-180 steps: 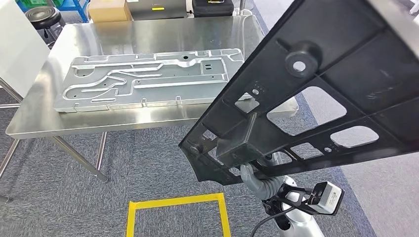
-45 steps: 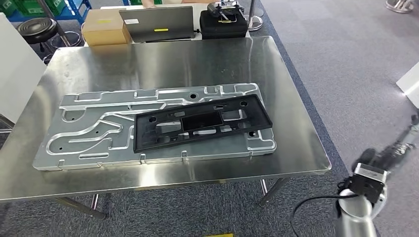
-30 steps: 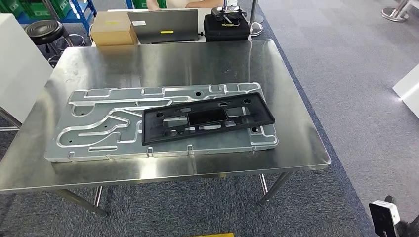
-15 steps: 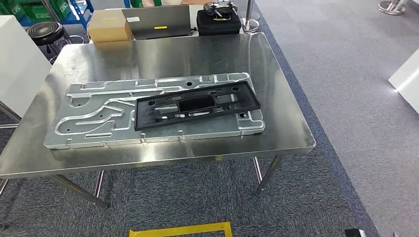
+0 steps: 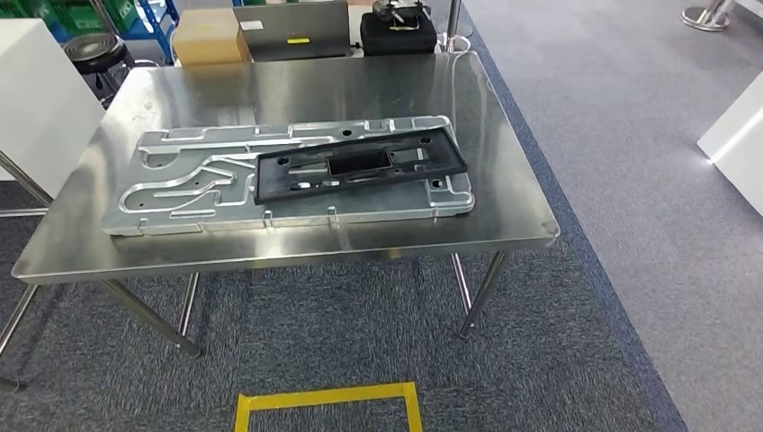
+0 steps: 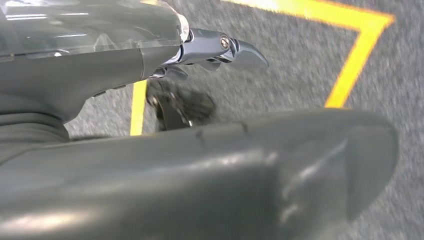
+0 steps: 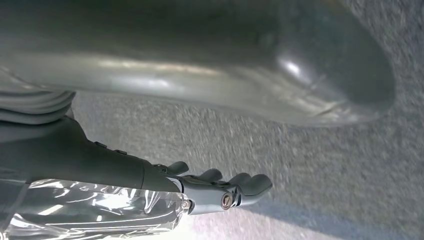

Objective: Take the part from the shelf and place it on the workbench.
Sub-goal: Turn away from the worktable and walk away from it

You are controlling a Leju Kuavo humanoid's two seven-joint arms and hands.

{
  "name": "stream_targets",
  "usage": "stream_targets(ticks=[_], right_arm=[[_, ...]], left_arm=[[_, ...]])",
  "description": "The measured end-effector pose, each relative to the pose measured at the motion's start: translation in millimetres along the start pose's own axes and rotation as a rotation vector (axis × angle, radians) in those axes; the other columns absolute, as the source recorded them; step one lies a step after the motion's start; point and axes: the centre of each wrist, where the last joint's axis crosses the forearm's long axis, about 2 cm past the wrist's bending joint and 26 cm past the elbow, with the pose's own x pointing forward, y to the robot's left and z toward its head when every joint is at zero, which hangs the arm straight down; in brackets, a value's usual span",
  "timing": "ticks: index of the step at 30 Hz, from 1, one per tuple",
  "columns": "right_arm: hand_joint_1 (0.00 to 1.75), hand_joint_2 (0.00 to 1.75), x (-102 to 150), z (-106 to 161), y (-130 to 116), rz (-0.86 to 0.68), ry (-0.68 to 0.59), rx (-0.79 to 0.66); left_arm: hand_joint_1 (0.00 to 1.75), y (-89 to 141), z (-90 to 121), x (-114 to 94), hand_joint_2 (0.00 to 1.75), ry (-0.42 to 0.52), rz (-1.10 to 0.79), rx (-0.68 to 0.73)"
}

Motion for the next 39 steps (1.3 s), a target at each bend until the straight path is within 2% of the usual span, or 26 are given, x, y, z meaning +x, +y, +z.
stream_targets(ticks=[6, 10, 22, 27, 35, 39], right_arm=[[0.00, 0.00, 0.4, 5.2, 10.6, 0.036, 0.074, 0.137], [0.00, 0.00, 4.6, 11.9, 22.7, 0.045, 0.075, 0.239], [0.00, 0.00, 1.4, 22.8, 37.8, -0.027, 0.111, 0.376], [0.00, 0.00, 5.6, 32.7, 51.3, -0.011, 0.128, 0.448], [0.00, 0.00, 20.2, 43.4, 67.4, -0.014, 0.204, 0.575], [0.00, 0.00, 27.8, 45.5, 71.1, -0.028, 0.194, 0.602]], left_arm=[[0.00, -2.8, 0.8, -2.1, 0.00, 0.006, 0.002, -0.004], [0.00, -7.3, 1.3, -3.6, 0.00, 0.002, 0.005, -0.007], [0.00, -9.3, 2.2, -5.8, 0.00, -0.012, -0.075, -0.034], [0.00, -2.3, 0.2, -0.7, 0.00, -0.036, -0.054, -0.026], [0.00, 8.5, -1.0, 3.5, 0.00, -0.021, -0.053, -0.013], [0.00, 9.5, -2.3, 6.7, 0.00, -0.024, -0.065, -0.019]])
